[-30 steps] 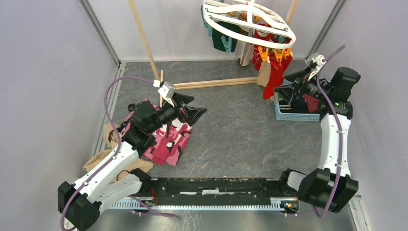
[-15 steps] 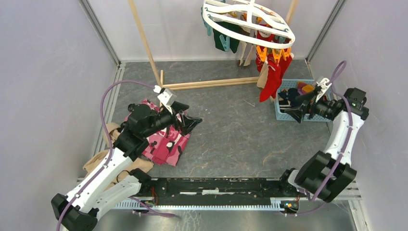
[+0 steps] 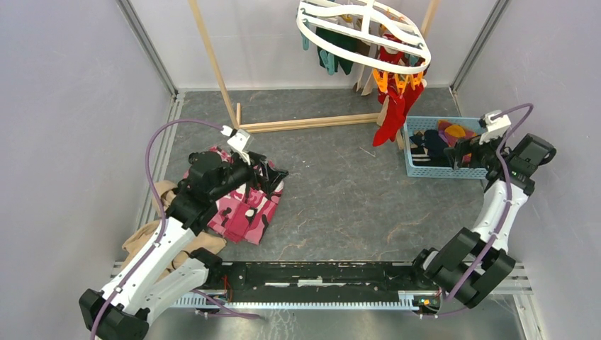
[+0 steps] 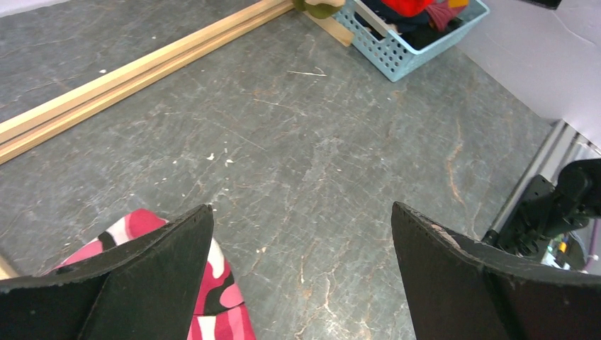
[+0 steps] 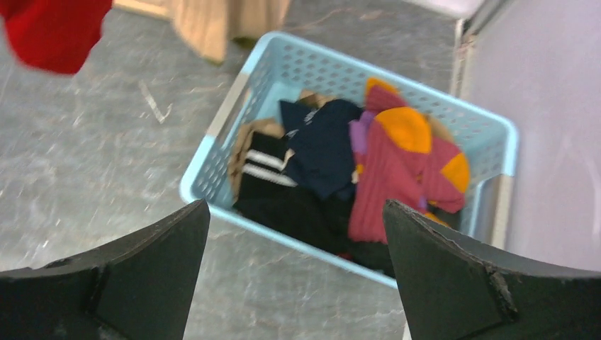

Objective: Clip the socks to the hanger
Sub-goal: Clamp the sock onto the hanger, then pick up the sock from the bin.

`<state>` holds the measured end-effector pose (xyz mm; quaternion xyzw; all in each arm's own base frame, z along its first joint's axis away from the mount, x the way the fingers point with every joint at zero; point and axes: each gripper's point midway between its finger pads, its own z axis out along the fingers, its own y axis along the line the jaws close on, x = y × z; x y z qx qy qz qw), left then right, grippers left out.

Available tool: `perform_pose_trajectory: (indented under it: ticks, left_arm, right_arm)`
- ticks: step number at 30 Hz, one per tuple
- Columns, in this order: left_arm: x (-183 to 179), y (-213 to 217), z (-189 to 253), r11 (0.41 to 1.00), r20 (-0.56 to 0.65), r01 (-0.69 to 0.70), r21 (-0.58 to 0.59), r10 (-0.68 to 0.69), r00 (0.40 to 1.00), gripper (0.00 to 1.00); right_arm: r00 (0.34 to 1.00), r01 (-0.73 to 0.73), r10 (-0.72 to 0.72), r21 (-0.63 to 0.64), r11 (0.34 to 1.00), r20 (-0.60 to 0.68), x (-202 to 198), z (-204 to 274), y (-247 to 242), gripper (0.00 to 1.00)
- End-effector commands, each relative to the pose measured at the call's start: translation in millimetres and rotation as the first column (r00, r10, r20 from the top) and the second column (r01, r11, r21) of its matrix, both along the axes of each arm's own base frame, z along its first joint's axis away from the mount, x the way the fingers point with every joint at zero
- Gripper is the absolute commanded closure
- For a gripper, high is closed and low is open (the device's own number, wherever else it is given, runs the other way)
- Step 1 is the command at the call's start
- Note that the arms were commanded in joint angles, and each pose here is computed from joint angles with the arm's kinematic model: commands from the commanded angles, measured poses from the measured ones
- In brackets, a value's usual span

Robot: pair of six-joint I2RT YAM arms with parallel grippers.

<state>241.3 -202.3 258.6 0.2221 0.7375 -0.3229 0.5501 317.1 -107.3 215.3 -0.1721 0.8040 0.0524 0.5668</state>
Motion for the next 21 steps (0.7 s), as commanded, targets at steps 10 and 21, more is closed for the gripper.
perform_pose_trajectory:
  ticks: [10, 21]
  left_arm:
    - [24.0, 31.3, -16.7, 0.991, 0.005, -0.109, 0.076, 0.109, 0.994, 0.00]
    - [34.4, 39.5, -30.0, 0.985, -0.040, -0.141, 0.096, 0.145, 0.989, 0.00]
  right_arm:
    - [0.949, 0.307, -0.310, -0.040, 0.951, -0.067, 64.6, -8.0, -68.1, 0.02]
    - [0.919, 0.245, -0.272, -0.128, 0.961, -0.286, 103.2, -77.4, -48.5, 0.17]
